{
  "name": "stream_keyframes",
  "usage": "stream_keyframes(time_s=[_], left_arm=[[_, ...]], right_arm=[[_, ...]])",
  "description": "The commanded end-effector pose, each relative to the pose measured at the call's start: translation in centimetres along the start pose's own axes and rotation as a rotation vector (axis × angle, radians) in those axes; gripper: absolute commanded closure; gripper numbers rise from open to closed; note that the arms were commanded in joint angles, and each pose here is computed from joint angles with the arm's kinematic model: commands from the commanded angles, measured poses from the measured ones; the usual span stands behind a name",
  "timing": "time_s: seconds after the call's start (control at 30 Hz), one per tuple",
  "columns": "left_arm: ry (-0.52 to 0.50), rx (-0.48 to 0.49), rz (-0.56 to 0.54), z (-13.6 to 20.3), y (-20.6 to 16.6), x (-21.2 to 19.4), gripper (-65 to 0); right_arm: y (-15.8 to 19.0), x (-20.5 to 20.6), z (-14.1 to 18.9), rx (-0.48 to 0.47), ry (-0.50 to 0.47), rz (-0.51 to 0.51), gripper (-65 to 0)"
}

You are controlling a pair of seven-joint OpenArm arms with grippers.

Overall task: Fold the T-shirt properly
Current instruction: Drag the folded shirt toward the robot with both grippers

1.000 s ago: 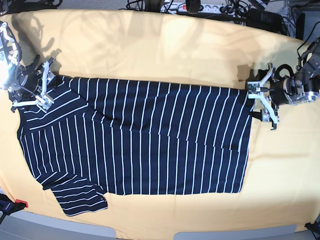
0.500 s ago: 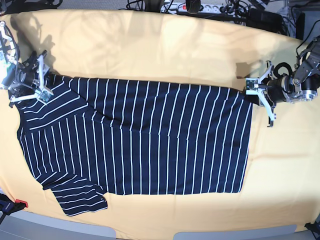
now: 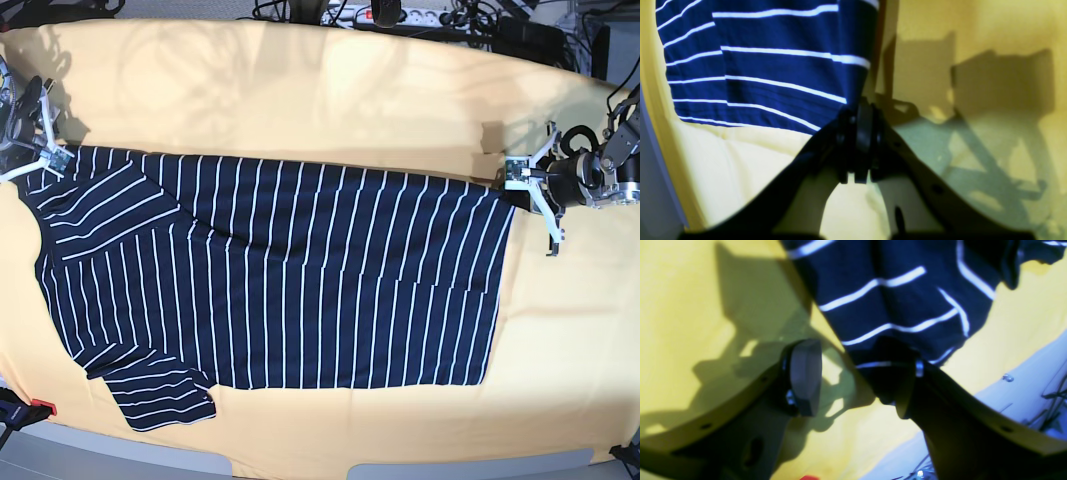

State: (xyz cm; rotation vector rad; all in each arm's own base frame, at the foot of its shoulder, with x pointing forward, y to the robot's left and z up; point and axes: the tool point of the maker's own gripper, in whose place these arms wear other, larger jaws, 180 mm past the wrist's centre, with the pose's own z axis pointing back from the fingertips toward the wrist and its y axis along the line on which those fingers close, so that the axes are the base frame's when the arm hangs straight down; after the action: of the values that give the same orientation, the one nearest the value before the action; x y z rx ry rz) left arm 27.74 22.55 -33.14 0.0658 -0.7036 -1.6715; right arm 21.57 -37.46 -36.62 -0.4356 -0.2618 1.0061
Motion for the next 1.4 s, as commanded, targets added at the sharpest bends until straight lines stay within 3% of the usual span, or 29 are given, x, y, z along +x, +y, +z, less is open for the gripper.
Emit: stream_keyframes(time_s=[0.0,0.2,0.3,0.43,0.53,0.67,0.83,0.93,1.17,1.37], left_arm=[[0.019,0.028,-0.019,1.0,1.2,-0.5,0.0],[0.013,0.029,-0.023,1.0,1.2,-0.3,0.0],[0.003,0.03,-0.031,1.0,1.3,0.2,0.0],[-0.011,0.032,-0.041,1.0,1.3,0.8,0.0],[-0.01,0.028,-0.042,1.0,1.3,0.8,0.0],[-0.001,0.025,-0.045,1.3,1.3,0.5,0.0],[-0.002,-0.042,-0.03,2.2,0.3,0.3,0.0],[-0.023,-0.109,-0.047,3.2,-0.7,0.8,0.0],[-0.046,-0.133,-0.09,5.2,-0.7,1.4,0.0],[-0.051,-0.165,-0.093,6.4,-1.3,1.0,0.0]], right_arm=[[-2.5,-1.0,0.3,-0.085,0.038,0.016,-35.1],[-1.4,-0.5,-0.6,-0.076,-0.007,-0.02,-35.0],[-1.1,-0.3,-0.8,-0.088,-0.007,-0.014,-30.7],[-1.5,-0.4,-0.9,-0.123,0.003,-0.015,-18.6],[-2.2,-0.5,-0.8,-0.161,0.005,-0.043,0.0],[-2.6,-1.3,-0.7,-0.183,0.046,-0.06,0.0],[-1.7,-1.6,-0.4,-0.125,0.086,-0.029,0.0],[-0.8,-1.2,0.4,-0.035,0.086,-0.046,0.0],[1.2,-0.7,3.0,0.163,0.124,0.009,0.0],[3.3,-1.9,5.5,0.347,0.221,0.072,0.0]])
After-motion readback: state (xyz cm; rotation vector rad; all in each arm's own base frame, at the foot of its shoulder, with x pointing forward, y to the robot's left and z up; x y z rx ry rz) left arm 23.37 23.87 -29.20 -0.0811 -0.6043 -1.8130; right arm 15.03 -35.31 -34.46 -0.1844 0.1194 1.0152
